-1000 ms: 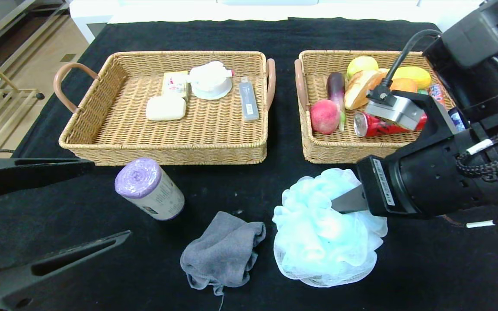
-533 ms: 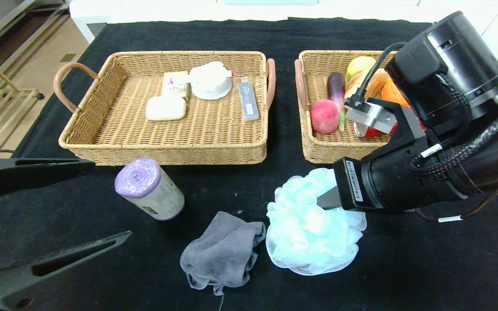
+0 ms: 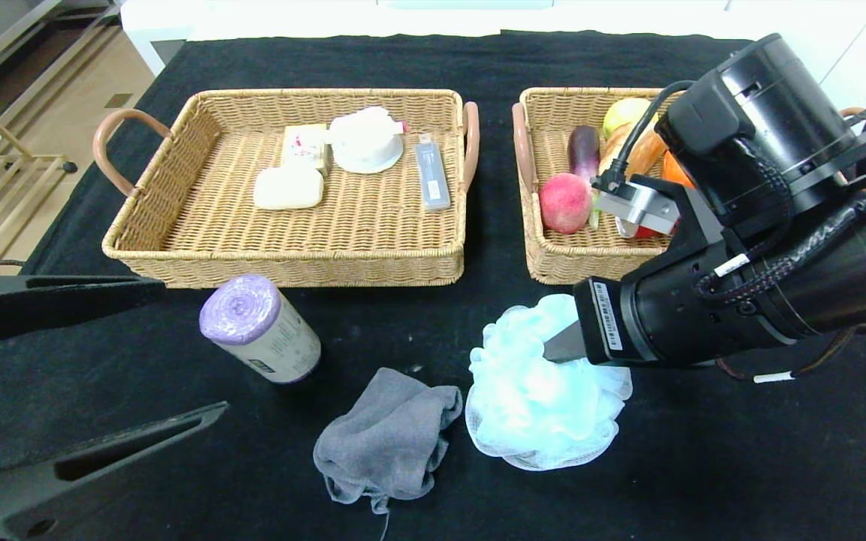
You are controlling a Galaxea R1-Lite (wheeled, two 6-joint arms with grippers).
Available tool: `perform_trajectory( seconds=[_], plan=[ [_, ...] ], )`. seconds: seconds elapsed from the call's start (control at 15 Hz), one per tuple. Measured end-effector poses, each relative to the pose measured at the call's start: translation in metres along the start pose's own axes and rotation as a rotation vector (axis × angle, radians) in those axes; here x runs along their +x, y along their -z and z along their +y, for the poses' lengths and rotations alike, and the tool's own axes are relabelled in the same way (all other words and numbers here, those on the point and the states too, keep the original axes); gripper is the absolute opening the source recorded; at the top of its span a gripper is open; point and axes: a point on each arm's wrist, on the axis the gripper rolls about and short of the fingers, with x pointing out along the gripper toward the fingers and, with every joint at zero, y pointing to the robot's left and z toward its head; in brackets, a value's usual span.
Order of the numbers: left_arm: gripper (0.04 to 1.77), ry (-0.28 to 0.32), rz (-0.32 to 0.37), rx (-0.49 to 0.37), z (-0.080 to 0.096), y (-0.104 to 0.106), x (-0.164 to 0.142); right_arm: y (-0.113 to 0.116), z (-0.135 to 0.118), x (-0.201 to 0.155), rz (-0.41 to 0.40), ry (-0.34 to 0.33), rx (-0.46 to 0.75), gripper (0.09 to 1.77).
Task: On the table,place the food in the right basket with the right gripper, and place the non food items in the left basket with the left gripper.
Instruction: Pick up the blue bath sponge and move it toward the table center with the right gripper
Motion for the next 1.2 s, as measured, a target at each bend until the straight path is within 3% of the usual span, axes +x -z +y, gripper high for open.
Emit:
perform_trajectory(
  seconds=[0.2,0.47,0.8,1.2],
  plan=[
    [1.72,0.0,0.0,0.0,0.0,0.0,0.0,0.0,0.0,0.0,-0.001,-0.001,0.001,0.95],
    [1.72,0.0,-0.001,0.0,0.0,0.0,0.0,-0.001,0.0,0.0,-0.001,-0.002,0.002,1.26],
    [1.72,0.0,-0.002,0.001,0.0,0.0,0.0,0.0,0.001,-0.003,-0.005,-0.006,-0.01,1.46],
    [1.72,0.0,-0.002,0.001,0.0,0.0,0.0,0.001,0.001,-0.019,-0.033,-0.02,-0.091,1.59]
  ],
)
